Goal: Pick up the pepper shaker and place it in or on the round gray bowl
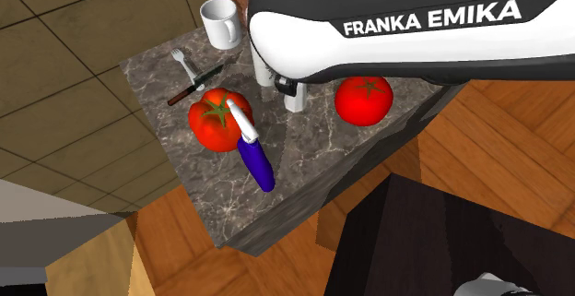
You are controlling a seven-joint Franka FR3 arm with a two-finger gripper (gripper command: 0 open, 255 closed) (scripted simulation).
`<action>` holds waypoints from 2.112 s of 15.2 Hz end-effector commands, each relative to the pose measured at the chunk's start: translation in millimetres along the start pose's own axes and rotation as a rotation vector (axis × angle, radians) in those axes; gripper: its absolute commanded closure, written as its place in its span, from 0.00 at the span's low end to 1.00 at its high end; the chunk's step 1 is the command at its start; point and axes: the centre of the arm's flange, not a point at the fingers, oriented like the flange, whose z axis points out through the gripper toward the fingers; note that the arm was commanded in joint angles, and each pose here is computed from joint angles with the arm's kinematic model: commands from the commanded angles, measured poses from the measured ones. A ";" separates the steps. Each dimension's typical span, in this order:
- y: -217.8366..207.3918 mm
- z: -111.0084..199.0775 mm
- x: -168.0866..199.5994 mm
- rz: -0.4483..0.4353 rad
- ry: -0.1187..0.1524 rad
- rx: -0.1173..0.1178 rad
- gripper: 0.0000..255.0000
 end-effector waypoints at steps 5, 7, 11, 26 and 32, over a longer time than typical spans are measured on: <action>3.3 -31.9 0.3 0.000 0.000 0.000 1.00; 4.3 -42.4 0.5 0.000 0.000 0.000 1.00; 22.7 -48.3 -18.8 0.000 0.000 0.000 1.00; 156.1 -49.0 -165.2 0.000 0.000 0.000 1.00; 209.4 -49.3 -223.7 0.000 0.000 0.000 1.00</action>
